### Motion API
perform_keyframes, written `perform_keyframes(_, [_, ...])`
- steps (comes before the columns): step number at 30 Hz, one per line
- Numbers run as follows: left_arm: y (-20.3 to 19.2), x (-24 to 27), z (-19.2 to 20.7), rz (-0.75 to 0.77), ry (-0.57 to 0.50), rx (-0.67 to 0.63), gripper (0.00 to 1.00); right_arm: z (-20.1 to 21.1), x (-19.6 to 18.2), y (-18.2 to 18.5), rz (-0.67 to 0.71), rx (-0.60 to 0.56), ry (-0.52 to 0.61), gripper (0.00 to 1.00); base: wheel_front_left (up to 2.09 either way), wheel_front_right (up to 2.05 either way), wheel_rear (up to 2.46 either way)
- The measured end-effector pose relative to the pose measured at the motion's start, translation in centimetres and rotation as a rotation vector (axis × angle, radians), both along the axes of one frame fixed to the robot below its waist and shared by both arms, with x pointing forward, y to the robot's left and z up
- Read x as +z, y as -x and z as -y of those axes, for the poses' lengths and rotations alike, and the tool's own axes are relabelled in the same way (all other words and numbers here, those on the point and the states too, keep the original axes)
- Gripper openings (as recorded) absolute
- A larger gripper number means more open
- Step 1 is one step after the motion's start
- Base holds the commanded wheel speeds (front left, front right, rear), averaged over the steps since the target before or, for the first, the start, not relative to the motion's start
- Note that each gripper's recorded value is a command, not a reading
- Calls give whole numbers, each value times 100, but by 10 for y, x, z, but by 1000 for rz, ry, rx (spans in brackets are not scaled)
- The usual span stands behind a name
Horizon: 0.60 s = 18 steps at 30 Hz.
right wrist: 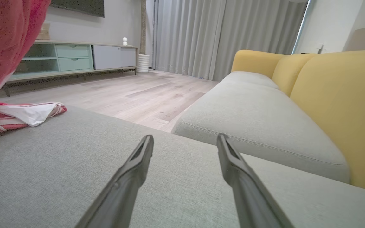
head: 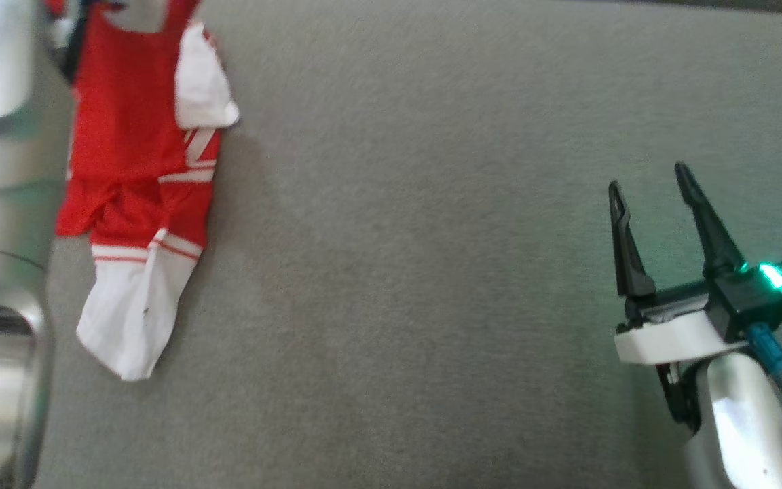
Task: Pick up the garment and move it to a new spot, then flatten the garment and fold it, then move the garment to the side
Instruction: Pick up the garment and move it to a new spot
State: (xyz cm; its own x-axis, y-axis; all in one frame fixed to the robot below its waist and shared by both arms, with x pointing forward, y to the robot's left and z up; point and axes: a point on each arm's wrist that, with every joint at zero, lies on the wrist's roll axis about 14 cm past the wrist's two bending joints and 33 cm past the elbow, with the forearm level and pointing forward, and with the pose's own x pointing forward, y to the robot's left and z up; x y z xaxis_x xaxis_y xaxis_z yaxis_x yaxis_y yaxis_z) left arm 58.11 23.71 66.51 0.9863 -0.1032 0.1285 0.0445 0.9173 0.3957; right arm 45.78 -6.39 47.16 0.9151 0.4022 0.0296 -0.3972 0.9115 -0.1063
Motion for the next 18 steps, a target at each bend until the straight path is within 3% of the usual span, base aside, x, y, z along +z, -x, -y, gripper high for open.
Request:
perform_keyframes(7, [15,52,134,105,30,-333,0,50,28,29,38,-138,-31,100,0,0,0])
perform_keyframes(8, [15,52,134,105,30,-333,0,50,28,29,38,-138,-31,100,0,0,0])
perform_keyframes(15, [47,63,255,94,256,-643,0,105,43,63,59,-298,-70,100,0,0,0])
perform_keyframes(18, [65,46,302,72,279,-754,0,126,47,76,63,-363,-79,100,0,0,0])
